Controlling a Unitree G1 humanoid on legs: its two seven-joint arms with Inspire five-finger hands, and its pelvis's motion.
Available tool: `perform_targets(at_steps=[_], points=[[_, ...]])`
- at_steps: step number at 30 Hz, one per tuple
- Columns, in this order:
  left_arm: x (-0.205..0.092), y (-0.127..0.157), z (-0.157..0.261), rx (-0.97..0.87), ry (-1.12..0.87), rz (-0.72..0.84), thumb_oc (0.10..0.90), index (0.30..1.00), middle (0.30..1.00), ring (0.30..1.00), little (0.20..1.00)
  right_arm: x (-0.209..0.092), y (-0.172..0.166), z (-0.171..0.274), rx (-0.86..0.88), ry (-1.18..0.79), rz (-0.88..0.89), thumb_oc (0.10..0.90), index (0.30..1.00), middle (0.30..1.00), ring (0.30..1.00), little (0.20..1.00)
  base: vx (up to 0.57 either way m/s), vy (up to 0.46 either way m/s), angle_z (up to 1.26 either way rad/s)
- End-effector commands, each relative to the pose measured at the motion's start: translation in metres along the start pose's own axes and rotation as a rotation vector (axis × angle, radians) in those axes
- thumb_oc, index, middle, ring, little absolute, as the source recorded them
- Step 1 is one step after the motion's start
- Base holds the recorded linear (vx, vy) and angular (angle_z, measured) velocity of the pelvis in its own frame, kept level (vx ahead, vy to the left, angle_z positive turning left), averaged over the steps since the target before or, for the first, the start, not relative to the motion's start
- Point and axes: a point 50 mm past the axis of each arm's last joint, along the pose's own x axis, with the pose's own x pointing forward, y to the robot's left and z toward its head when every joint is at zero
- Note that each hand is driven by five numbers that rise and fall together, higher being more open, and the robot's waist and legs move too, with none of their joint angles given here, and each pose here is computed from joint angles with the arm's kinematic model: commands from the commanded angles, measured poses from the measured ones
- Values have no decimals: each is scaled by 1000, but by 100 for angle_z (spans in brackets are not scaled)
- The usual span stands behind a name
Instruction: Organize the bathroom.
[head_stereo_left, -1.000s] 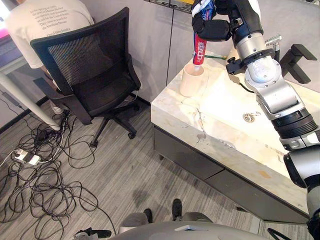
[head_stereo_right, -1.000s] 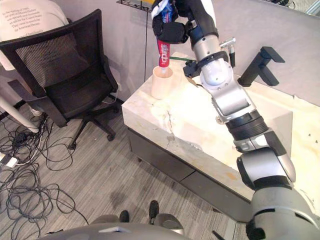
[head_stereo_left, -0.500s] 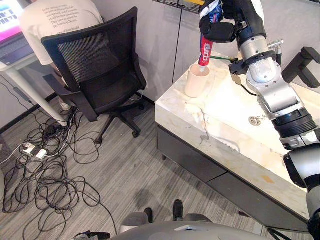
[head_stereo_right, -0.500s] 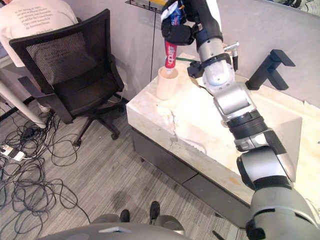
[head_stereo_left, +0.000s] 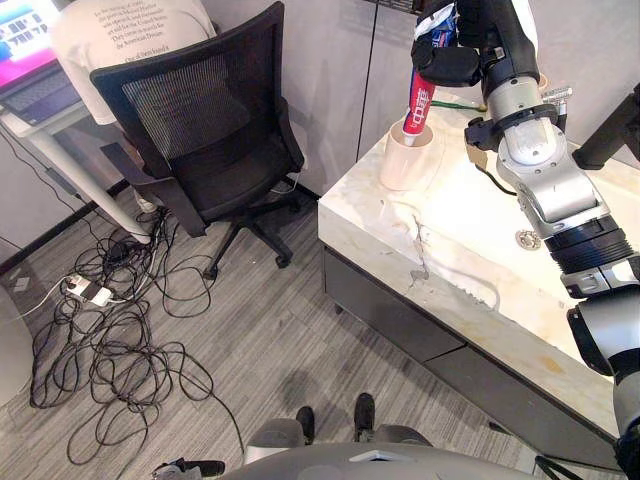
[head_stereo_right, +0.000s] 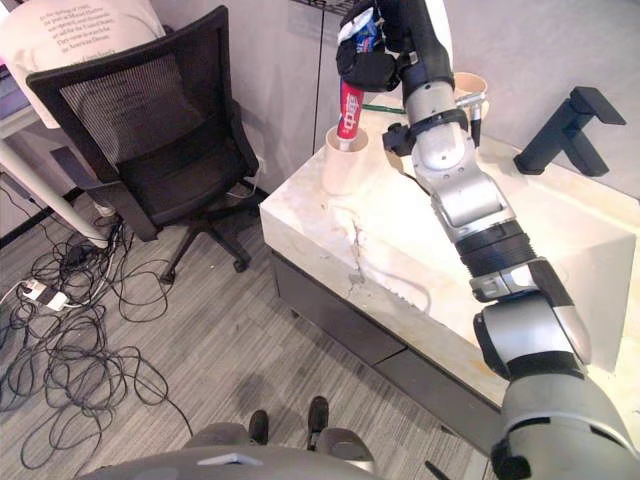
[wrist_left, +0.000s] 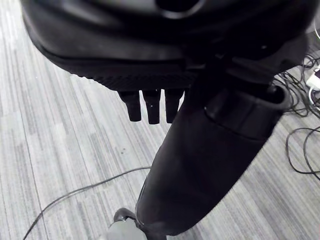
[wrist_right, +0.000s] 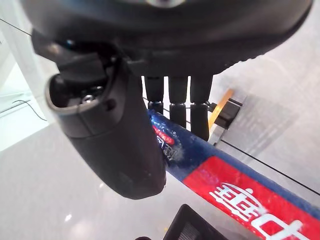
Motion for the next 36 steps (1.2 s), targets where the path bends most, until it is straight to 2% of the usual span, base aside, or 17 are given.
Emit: perform_targets(at_steps=[1,12,13,14,17,18,19,20,36], points=[[1,34,-5,26,25,110,800,900,900,900,900,28,-30,82,128,-337,-156,400,300,300,300,300,0,0,0],[1,29,-2,38,22,97,800,900,900,900,900,30,-27,76,127,-304,-139,400,300,300,300,300,5,-1,2],[1,29,-2,38,21,96,800,900,900,900,900,30,-27,76,128,-301,-135,480,420,420,420,420,-39,26,0],[1,29,-1,40,18,87,800,900,900,900,900,30,-23,72,134,-281,-103,800,900,900,900,900,-39,23,0],[1,28,1,47,13,78,800,900,900,900,900,29,-15,70,118,-262,-56,800,900,900,900,900,-40,20,-1],[1,27,1,48,12,76,800,900,900,900,900,28,-13,69,109,-257,-45,684,726,726,726,726,0,0,0],[1,27,2,48,11,75,800,900,900,900,900,28,-12,69,106,-255,-40,689,733,733,733,733,0,0,0],[1,26,2,51,10,72,800,900,900,900,900,27,-8,66,113,-244,-25,800,900,900,900,900,0,0,0],[2,25,2,81,13,49,800,900,900,900,900,20,16,49,45,-165,124,800,900,900,900,900,-23,19,-3]])
